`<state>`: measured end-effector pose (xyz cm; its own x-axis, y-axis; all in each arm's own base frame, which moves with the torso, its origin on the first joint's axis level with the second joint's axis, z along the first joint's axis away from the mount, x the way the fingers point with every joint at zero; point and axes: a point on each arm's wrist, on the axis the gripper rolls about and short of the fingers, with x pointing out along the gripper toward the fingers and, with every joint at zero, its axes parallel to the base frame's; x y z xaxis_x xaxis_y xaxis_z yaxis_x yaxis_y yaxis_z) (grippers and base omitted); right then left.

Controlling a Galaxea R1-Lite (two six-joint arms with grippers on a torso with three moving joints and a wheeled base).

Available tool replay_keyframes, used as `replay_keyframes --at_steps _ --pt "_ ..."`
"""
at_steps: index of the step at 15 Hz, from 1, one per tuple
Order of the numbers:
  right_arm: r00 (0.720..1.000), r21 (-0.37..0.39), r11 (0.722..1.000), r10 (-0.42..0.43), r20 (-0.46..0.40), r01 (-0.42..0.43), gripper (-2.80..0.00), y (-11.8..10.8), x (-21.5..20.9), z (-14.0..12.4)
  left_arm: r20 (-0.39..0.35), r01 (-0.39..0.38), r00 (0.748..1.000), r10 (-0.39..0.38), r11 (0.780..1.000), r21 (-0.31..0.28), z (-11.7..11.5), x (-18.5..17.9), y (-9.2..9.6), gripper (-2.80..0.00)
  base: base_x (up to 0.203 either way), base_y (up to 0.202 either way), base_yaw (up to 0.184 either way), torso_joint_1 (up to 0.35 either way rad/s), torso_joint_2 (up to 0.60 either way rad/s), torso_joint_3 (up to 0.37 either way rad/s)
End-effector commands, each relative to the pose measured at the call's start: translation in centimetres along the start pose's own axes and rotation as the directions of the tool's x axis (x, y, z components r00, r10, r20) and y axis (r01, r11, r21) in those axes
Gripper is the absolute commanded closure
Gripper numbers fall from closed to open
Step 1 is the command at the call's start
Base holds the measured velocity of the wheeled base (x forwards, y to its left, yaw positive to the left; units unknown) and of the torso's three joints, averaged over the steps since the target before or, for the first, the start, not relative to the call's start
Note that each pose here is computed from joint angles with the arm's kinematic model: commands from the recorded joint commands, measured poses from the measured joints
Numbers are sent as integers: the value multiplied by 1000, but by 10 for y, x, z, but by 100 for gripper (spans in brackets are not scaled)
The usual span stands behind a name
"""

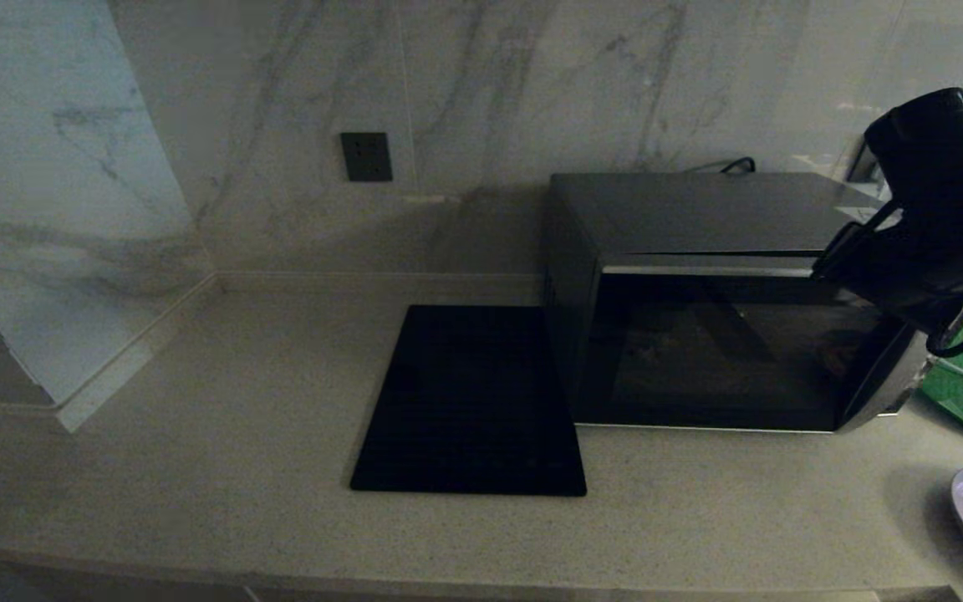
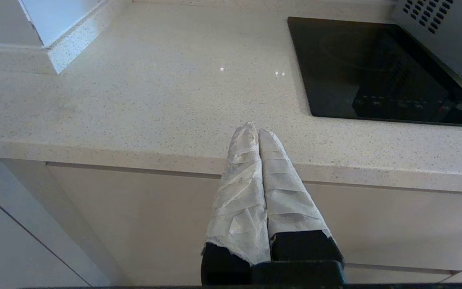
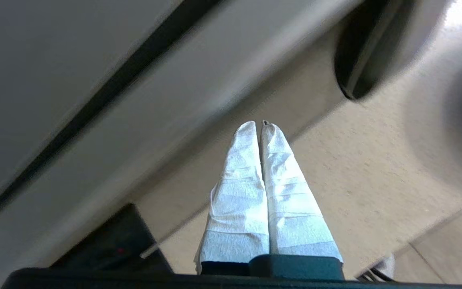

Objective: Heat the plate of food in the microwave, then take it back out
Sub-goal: Close the microwave oven

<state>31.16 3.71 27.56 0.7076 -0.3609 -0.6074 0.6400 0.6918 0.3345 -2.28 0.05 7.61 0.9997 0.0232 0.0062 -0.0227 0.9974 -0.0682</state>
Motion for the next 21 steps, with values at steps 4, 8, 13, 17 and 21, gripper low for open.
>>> replay_keyframes --at_steps 4,8,13,17,21 --pt "999 28 999 29 34 -30 0 2 6 0 1 0 1000 0 1000 -1 0 0 0 0 0 0 0 0 0 0" --pt "998 37 999 37 47 -39 0 2 14 -4 0 -1 1000 1 1000 -1 0 0 0 0 0 0 0 0 0 0" --pt "997 53 997 47 62 -51 0 3 19 -4 1 -2 1000 2 1000 -1 0 0 0 0 0 0 0 0 0 0" --pt "993 76 994 76 92 -83 0 7 23 -2 -1 -1 1000 1 1000 -1 0 0 0 0 0 0 0 0 0 0" --pt "992 83 993 78 97 -86 0 8 29 -4 -1 -1 1000 1 1000 -1 0 0 0 0 0 0 0 0 0 0"
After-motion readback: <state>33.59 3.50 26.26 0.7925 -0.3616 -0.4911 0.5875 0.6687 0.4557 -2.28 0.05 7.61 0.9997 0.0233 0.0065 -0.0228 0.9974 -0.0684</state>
